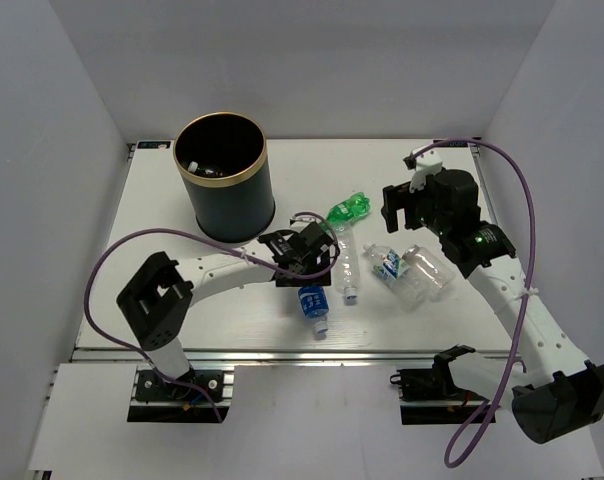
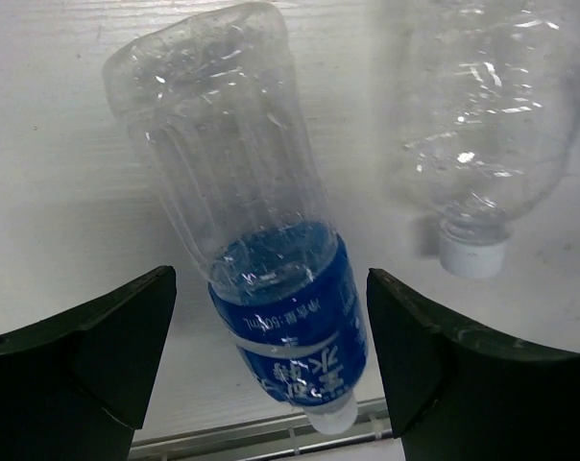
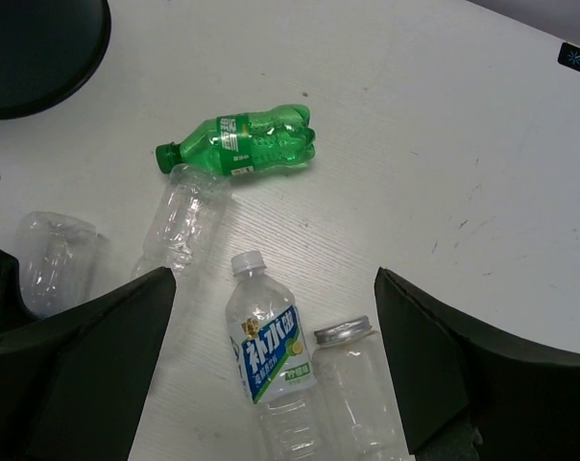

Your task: Put the plastic bottles in the bin

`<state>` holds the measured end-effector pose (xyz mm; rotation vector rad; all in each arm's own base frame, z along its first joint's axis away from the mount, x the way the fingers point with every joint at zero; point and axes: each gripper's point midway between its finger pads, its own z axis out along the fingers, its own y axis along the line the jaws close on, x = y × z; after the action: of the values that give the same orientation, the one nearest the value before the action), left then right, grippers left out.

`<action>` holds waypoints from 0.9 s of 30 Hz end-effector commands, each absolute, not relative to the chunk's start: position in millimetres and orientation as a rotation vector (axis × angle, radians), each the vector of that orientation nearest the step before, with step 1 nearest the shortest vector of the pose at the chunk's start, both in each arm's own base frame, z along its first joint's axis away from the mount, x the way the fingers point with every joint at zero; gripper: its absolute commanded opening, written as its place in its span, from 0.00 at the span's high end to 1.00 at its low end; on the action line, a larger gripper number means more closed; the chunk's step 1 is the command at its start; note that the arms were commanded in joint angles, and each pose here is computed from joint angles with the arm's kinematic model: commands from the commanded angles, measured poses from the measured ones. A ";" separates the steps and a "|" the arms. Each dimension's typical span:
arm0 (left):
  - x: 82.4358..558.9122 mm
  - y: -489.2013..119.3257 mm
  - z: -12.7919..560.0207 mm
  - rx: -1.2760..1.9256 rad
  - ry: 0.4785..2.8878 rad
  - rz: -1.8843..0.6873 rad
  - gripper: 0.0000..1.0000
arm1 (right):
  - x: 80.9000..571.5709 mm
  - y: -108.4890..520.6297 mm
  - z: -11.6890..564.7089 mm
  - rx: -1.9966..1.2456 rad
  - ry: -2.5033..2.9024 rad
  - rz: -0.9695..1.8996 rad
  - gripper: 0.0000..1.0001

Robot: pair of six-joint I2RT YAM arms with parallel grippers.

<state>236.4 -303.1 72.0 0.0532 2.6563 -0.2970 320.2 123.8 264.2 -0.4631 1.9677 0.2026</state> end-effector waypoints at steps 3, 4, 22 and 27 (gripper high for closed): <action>241.5 -298.6 56.9 -0.046 2.672 -0.204 0.10 | 315.3 125.3 276.2 -0.462 1.923 0.235 0.10; 237.8 -299.5 49.6 -0.032 2.680 -0.194 0.10 | 315.1 126.4 275.5 -0.464 1.923 0.240 0.10; 281.1 -303.9 187.9 0.087 2.364 -0.232 1.00 | 301.3 130.1 274.9 -0.517 1.885 0.285 0.56; 315.8 -263.3 324.5 -0.017 2.045 -0.154 1.00 | 292.0 145.3 265.2 -0.615 1.881 0.362 0.70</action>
<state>299.7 -311.7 218.5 0.0617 2.3034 -0.2384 297.4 133.1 257.8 -0.5514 1.9383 0.2990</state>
